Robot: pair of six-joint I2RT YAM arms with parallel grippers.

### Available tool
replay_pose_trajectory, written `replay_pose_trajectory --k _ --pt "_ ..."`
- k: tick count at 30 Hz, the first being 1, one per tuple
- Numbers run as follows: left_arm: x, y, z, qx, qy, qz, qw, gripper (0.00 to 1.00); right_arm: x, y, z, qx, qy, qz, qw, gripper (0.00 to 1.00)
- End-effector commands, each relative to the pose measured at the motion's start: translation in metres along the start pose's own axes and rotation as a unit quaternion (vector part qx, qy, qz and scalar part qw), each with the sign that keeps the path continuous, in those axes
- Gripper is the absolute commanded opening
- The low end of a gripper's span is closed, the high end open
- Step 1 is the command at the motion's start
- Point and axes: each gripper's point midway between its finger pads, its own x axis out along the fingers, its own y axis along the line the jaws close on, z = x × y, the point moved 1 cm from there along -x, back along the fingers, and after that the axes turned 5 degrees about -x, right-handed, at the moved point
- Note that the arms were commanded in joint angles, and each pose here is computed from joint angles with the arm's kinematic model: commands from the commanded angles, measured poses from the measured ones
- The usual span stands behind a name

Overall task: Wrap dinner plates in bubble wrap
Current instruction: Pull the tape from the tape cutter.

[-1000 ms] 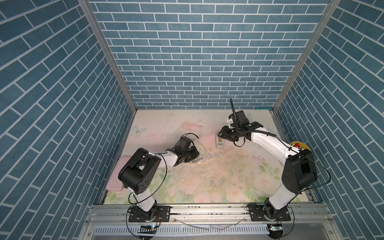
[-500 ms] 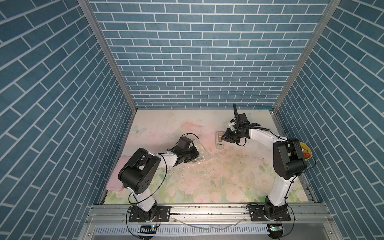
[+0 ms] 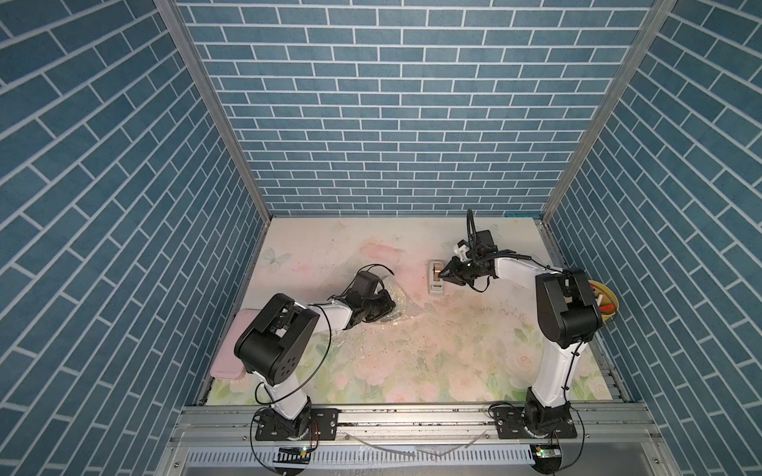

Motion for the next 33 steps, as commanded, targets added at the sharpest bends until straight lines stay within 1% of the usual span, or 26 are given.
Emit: replay_pose_trajectory --k 1,15,21,25,29,33 --pt "0.004 0.050 -0.028 -0.025 0.047 0.079 0.995 0.12 0.007 -0.004 -0.002 -0.003 0.004 0.010 1.000 0.26" --pt "0.004 0.050 -0.027 -0.026 0.047 0.079 0.995 0.12 0.014 -0.013 -0.015 0.013 0.012 0.015 1.000 0.24" --pt "0.002 0.054 -0.029 -0.026 0.048 0.083 0.995 0.12 0.016 -0.014 -0.013 0.014 0.009 0.018 1.000 0.23" --pt "0.002 0.058 -0.032 -0.028 0.051 0.087 0.994 0.12 0.018 -0.016 -0.014 0.017 0.011 0.017 1.000 0.19" --pt "0.002 0.059 -0.031 -0.029 0.051 0.087 0.995 0.12 0.021 -0.018 -0.018 0.023 0.013 0.020 0.999 0.12" --pt "0.002 0.060 -0.032 -0.029 0.051 0.088 0.994 0.12 0.020 -0.016 -0.020 0.025 0.008 0.031 0.999 0.11"
